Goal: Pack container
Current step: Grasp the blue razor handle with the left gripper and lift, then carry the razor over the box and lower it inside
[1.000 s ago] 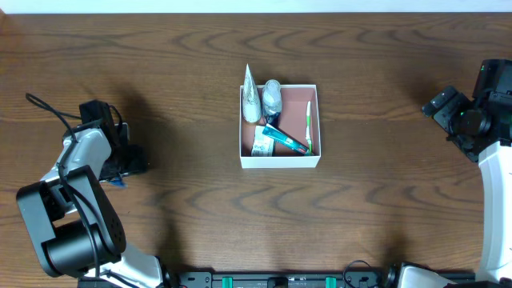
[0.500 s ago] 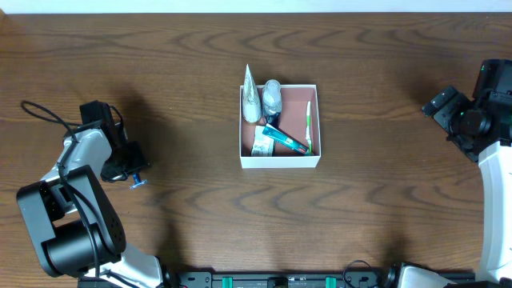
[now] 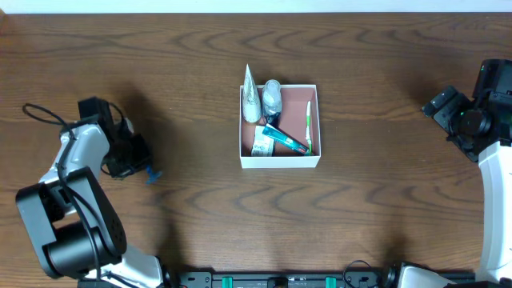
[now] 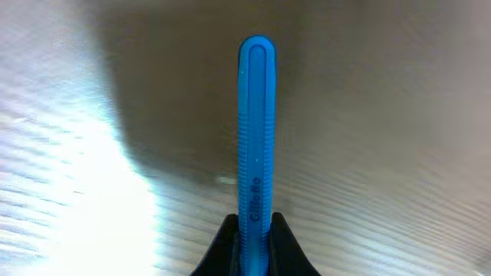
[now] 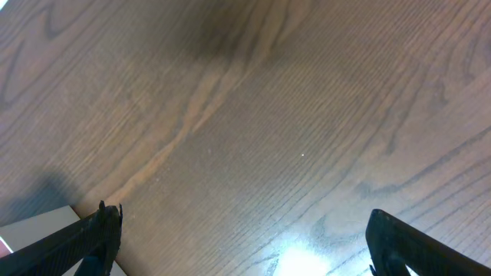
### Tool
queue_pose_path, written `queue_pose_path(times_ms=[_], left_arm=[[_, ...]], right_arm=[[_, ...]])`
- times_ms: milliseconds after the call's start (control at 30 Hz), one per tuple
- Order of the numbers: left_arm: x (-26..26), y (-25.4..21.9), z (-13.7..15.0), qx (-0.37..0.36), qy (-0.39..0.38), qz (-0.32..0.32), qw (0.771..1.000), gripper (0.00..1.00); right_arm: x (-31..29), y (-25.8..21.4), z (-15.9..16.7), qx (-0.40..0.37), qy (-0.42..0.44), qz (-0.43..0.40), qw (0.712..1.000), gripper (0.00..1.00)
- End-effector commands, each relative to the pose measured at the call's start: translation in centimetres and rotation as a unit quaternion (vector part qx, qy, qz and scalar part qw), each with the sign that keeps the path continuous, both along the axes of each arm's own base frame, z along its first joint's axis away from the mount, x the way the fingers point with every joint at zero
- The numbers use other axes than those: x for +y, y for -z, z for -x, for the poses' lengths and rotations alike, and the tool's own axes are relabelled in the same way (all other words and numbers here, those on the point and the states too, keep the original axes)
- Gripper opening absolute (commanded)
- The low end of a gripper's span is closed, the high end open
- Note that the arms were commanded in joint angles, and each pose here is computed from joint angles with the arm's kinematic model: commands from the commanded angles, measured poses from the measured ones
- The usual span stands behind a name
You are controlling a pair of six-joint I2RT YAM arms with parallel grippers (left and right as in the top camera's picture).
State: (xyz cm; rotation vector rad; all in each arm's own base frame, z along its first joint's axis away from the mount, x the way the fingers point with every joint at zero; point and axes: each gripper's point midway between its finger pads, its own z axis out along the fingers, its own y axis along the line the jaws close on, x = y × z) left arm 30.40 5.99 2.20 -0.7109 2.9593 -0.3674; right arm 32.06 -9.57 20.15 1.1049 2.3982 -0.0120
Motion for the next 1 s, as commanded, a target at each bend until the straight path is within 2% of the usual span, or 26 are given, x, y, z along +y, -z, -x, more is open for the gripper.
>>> queue_pose_path(times_ms=[0, 167, 300, 533, 767, 967], left_arm=[[-3.3, -5.8, -3.2, -0.090, 0.051, 0.044, 0.994, 0.06], [-7.8, -12.2, -4.4, -0.165, 0.139, 0.026, 0.976, 0.06], [-12.0, -18.2, -5.0, -0.248, 0.203, 0.002, 0.947, 0.06], [-17.2, -25.6, -4.6, -0.338, 0.240, -0.088, 0.906, 0.06], [-23.0, -27.5, -3.9, -0.385, 0.234, -0.124, 0.884, 0.06], [-28.8, -27.5, -3.9, -0.421, 0.218, -0.115, 0.873, 0.06]], right_arm=[[-0.2, -0.5, -0.2, -0.008, 0.010, -0.002, 1.000, 0.99], [-0.2, -0.5, -0.2, -0.008, 0.010, -0.002, 1.000, 0.99], [-0.2, -0.5, -0.2, -0.008, 0.010, -0.002, 1.000, 0.99], [-0.2, -0.5, -0.2, -0.008, 0.010, -0.002, 1.000, 0.99], [-0.2, -0.5, -0.2, -0.008, 0.010, -0.002, 1.000, 0.99], [-0.2, -0.5, -0.2, -0.008, 0.010, -0.002, 1.000, 0.99]])
